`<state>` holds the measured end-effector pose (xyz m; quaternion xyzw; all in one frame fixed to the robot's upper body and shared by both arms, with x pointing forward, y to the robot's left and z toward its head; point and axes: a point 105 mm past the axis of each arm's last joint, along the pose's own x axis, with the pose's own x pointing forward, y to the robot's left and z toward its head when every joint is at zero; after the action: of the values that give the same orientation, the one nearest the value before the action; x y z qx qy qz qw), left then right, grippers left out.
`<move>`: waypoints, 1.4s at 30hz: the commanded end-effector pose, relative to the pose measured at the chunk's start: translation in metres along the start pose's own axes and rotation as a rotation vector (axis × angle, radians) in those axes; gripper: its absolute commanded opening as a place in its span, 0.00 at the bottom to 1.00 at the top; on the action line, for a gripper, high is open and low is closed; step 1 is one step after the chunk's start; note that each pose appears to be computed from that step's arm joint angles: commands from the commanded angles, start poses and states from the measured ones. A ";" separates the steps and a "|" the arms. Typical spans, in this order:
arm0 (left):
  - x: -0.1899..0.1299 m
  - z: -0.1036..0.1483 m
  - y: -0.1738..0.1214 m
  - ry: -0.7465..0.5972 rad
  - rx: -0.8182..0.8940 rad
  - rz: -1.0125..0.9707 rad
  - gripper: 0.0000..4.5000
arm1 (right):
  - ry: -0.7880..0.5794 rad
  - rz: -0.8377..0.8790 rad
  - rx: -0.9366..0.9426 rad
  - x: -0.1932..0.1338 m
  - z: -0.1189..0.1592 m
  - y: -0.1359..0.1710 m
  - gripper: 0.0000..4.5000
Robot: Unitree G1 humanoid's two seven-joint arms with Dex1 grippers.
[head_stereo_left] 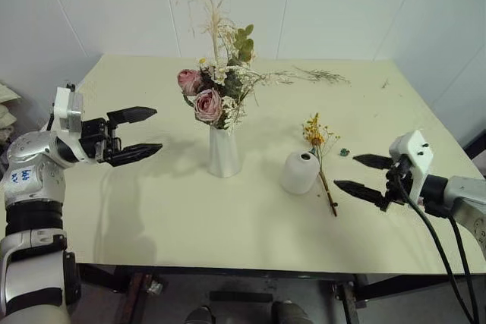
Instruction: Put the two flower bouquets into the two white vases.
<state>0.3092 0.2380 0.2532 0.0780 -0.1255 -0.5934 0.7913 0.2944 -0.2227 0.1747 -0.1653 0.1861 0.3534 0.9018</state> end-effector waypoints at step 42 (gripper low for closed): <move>0.020 0.014 -0.056 -0.057 -0.015 -0.239 1.00 | 0.084 -0.389 0.123 0.054 0.012 -0.066 0.01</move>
<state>0.2613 0.2069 0.2465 0.0532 -0.1195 -0.6768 0.7244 0.3742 -0.2232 0.1463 -0.1515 0.2634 0.1857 0.9344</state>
